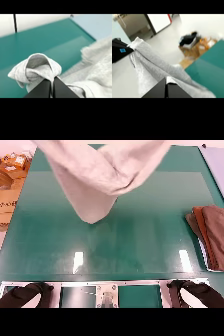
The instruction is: Fold the shirts.
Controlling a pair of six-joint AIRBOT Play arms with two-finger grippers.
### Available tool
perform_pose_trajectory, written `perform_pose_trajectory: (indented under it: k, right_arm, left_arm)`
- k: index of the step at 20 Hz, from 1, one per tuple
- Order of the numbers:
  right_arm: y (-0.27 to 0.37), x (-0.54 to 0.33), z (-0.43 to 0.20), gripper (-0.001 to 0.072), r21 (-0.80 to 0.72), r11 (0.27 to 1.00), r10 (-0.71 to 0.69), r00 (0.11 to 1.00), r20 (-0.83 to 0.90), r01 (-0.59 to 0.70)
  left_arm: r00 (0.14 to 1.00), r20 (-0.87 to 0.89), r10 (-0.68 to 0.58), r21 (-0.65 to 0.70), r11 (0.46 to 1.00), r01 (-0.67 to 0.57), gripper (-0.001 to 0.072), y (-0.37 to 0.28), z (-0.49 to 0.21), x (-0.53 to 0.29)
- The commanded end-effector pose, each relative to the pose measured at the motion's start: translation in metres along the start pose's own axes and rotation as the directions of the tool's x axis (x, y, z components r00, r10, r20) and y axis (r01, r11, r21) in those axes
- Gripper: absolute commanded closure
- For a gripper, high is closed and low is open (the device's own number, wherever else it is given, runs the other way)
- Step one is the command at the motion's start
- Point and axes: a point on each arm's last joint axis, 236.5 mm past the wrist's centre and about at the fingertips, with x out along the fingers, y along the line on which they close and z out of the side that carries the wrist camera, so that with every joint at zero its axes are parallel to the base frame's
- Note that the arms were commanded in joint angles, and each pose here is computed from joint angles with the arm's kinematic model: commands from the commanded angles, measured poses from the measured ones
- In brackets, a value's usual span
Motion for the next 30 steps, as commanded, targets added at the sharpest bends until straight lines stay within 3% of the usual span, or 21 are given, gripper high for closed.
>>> perform_pose_trajectory:
  k: [1, 5, 9, 11, 13, 15, 17, 22, 23, 24, 25, 28, 29, 30]
  right_arm:
    - [0.041, -0.041, 0.029, 0.0705, -0.081, 0.995, -0.043, 0.989, 0.143, 0.055]
    - [-0.019, -0.039, 0.021, 0.0705, -0.071, 0.964, -0.247, 0.963, 0.109, 0.256]
    - [-0.135, -0.022, -0.031, 0.0705, -0.043, 0.871, -0.490, 0.869, -0.064, 0.489]
    - [-0.199, -0.015, -0.081, 0.0705, -0.004, 0.808, -0.577, 0.790, -0.206, 0.589]
    - [-0.254, -0.015, -0.141, 0.0705, -0.001, 0.742, -0.627, 0.693, -0.356, 0.671]
    - [-0.302, -0.020, -0.212, 0.0706, 0.022, 0.665, -0.636, 0.581, -0.507, 0.747]
    - [-0.327, -0.021, -0.276, 0.0706, 0.056, 0.626, -0.592, 0.520, -0.615, 0.778]
    - [-0.344, -0.019, -0.376, 0.0706, 0.150, 0.567, -0.462, 0.463, -0.756, 0.810]
    - [-0.346, -0.020, -0.382, 0.0706, 0.149, 0.563, -0.453, 0.454, -0.767, 0.813]
    - [-0.348, -0.021, -0.382, 0.0706, 0.146, 0.560, -0.456, 0.450, -0.768, 0.816]
    - [-0.352, -0.025, -0.379, 0.0706, 0.149, 0.552, -0.463, 0.450, -0.763, 0.820]
    - [-0.375, -0.058, -0.367, 0.0706, 0.167, 0.477, -0.498, 0.421, -0.758, 0.863]
    - [-0.383, -0.074, -0.365, 0.0706, 0.184, 0.435, -0.503, 0.408, -0.762, 0.881]
    - [-0.391, -0.092, -0.364, 0.0706, 0.200, 0.394, -0.508, 0.394, -0.766, 0.897]
  left_arm:
    - [0.991, 0.131, 0.007, 0.069, 0.998, -0.016, 0.0683, -0.014, 0.032, -0.037]
    - [0.972, 0.227, 0.068, 0.050, 0.995, -0.081, 0.0684, 0.015, 0.058, -0.009]
    - [0.984, 0.143, 0.108, -0.016, 0.994, -0.107, 0.0684, 0.069, 0.036, 0.095]
    - [0.995, 0.068, 0.074, -0.067, 0.995, -0.070, 0.0684, 0.094, 0.002, 0.170]
    - [0.999, -0.010, -0.043, -0.156, 0.987, 0.041, 0.0683, 0.096, -0.045, 0.239]
    - [0.975, -0.098, -0.199, -0.229, 0.958, 0.172, 0.0683, 0.075, -0.102, 0.297]
    - [0.925, -0.237, -0.295, -0.271, 0.935, 0.229, 0.0683, 0.049, -0.173, 0.339]
    - [0.770, -0.473, -0.428, -0.365, 0.891, 0.271, 0.0683, -0.004, -0.318, 0.393]
    - [0.747, -0.498, -0.441, -0.392, 0.883, 0.260, 0.0619, -0.005, -0.331, 0.392]
    - [0.726, -0.520, -0.450, -0.416, 0.876, 0.245, 0.0288, -0.003, -0.338, 0.388]
    - [0.705, -0.538, -0.462, -0.441, 0.867, 0.231, 0.0098, 0.002, -0.337, 0.379]
    - [0.613, -0.610, -0.502, -0.524, 0.836, 0.163, 0.0131, 0.042, -0.323, 0.328]
    - [0.592, -0.628, -0.506, -0.553, 0.825, 0.118, 0.0238, 0.059, -0.320, 0.310]
    - [0.567, -0.647, -0.510, -0.573, 0.816, 0.081, 0.0688, 0.077, -0.318, 0.289]
